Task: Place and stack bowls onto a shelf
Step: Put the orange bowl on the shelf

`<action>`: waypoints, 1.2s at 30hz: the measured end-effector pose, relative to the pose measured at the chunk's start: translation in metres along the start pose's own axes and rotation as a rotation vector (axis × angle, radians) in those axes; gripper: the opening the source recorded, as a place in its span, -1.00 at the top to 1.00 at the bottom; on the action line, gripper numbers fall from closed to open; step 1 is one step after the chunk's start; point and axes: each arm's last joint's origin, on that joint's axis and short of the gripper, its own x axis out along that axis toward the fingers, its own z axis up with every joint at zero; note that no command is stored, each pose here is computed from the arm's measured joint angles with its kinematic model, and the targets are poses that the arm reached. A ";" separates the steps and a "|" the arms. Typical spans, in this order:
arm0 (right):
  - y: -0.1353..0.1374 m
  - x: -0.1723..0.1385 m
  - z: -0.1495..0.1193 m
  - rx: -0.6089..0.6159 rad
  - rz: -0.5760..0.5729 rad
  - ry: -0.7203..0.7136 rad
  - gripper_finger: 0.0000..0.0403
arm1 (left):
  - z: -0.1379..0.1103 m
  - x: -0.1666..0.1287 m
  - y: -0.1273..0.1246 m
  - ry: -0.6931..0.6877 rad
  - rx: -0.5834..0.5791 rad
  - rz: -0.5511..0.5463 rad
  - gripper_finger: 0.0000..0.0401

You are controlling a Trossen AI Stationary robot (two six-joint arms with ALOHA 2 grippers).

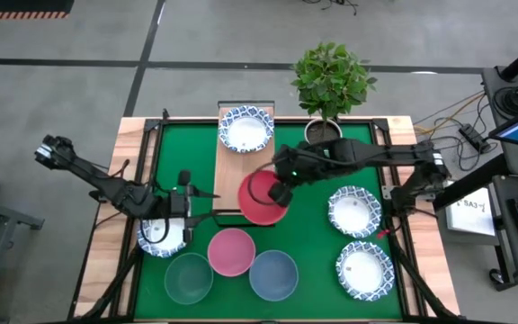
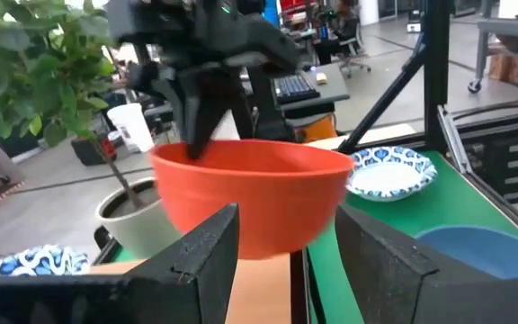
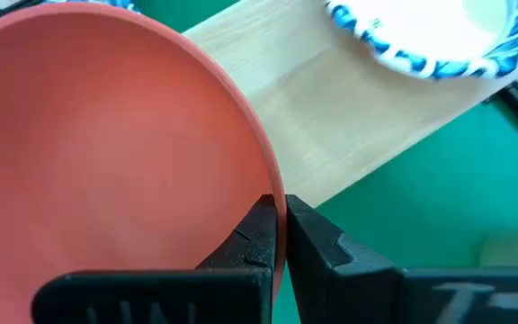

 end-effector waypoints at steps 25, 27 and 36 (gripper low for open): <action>-0.028 0.053 0.037 0.011 -0.110 0.045 0.96 | 0.000 -0.004 0.002 0.002 -0.015 -0.005 0.16; -0.028 0.056 0.037 0.004 -0.115 0.050 0.96 | 0.001 -0.005 0.002 0.001 -0.015 -0.004 0.16; -0.026 0.060 0.041 0.004 -0.100 0.014 0.81 | 0.001 -0.005 0.003 0.002 -0.015 -0.005 0.16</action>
